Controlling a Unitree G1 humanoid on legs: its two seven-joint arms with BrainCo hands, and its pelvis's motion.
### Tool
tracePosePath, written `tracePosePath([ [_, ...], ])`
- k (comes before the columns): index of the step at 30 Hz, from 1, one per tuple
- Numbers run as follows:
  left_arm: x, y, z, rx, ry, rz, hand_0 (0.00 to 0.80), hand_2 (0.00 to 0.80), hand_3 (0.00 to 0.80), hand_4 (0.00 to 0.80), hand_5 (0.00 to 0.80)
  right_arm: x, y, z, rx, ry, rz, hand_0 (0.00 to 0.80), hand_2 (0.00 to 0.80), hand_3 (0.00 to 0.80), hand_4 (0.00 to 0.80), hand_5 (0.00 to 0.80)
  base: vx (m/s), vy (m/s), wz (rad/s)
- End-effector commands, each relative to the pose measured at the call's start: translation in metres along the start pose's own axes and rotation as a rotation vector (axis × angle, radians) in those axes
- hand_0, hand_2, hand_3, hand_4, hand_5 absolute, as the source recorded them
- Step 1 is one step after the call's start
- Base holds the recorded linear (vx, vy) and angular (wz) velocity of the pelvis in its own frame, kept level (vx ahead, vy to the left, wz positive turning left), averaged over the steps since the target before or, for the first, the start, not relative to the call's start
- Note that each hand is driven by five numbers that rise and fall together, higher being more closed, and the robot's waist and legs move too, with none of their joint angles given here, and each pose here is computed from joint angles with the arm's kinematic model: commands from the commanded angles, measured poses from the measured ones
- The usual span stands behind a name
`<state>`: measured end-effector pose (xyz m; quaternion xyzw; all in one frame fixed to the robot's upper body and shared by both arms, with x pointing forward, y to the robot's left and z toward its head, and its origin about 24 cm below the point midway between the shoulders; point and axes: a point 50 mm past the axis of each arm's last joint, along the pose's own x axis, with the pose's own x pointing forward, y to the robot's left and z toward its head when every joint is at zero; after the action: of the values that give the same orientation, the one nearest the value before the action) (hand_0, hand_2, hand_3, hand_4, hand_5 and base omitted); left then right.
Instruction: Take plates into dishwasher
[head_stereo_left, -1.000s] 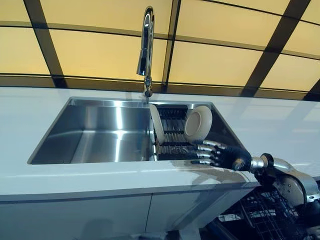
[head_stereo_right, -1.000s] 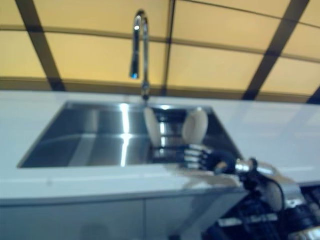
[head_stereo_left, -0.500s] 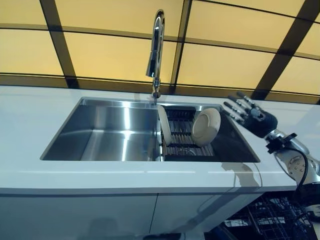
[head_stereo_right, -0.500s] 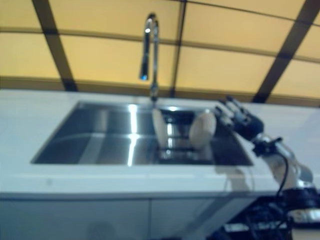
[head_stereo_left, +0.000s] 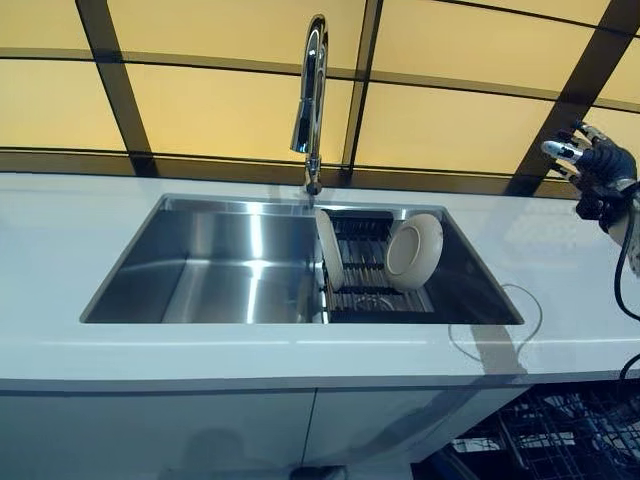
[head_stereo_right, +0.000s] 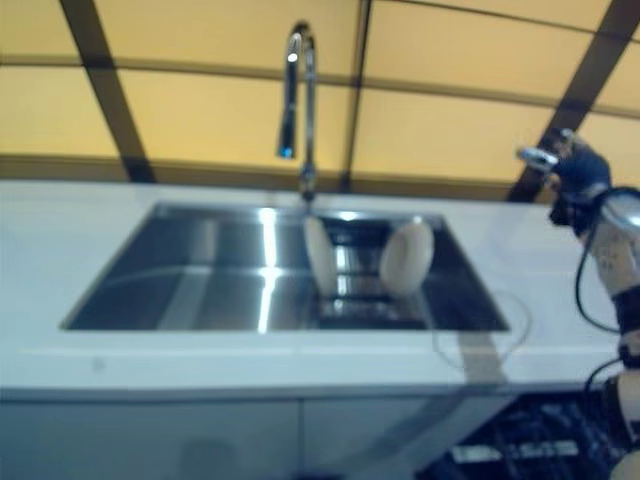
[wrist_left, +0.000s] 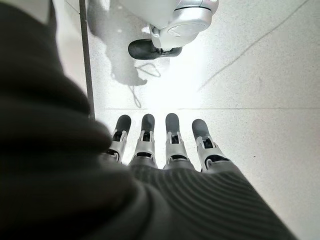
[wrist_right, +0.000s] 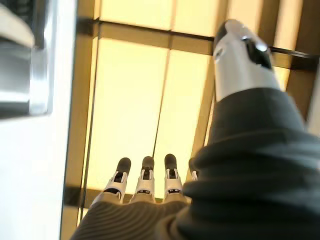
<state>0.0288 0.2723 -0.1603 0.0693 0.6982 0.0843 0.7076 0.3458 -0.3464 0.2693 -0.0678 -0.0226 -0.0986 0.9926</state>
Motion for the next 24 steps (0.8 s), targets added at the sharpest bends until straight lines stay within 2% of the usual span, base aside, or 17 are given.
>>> tracePosePath([
  [1, 0.000, 0.008, -0.009, 0.077, 0.070, 0.037, 0.000, 0.000, 0.000, 0.000, 0.000, -0.002, -0.014, 0.049, -0.100, -0.052, -0.074, 0.000, 0.000, 0.000, 0.000, 0.000, 0.080, -0.010, 0.01],
  [11, 0.000, 0.008, -0.006, 0.104, 0.053, 0.045, 0.000, 0.000, 0.000, 0.000, 0.000, 0.011, 0.009, 0.030, -0.119, 0.110, -0.031, 0.000, 0.000, 0.000, 0.000, 0.000, 0.046, -0.013, 0.05],
  [24, -0.001, 0.010, 0.008, 0.087, 0.009, 0.046, 0.000, 0.000, 0.000, 0.000, 0.000, 0.017, 0.034, 0.015, -0.056, 0.160, 0.023, 0.000, 0.000, 0.000, 0.000, 0.000, -0.004, -0.007, 0.03],
])
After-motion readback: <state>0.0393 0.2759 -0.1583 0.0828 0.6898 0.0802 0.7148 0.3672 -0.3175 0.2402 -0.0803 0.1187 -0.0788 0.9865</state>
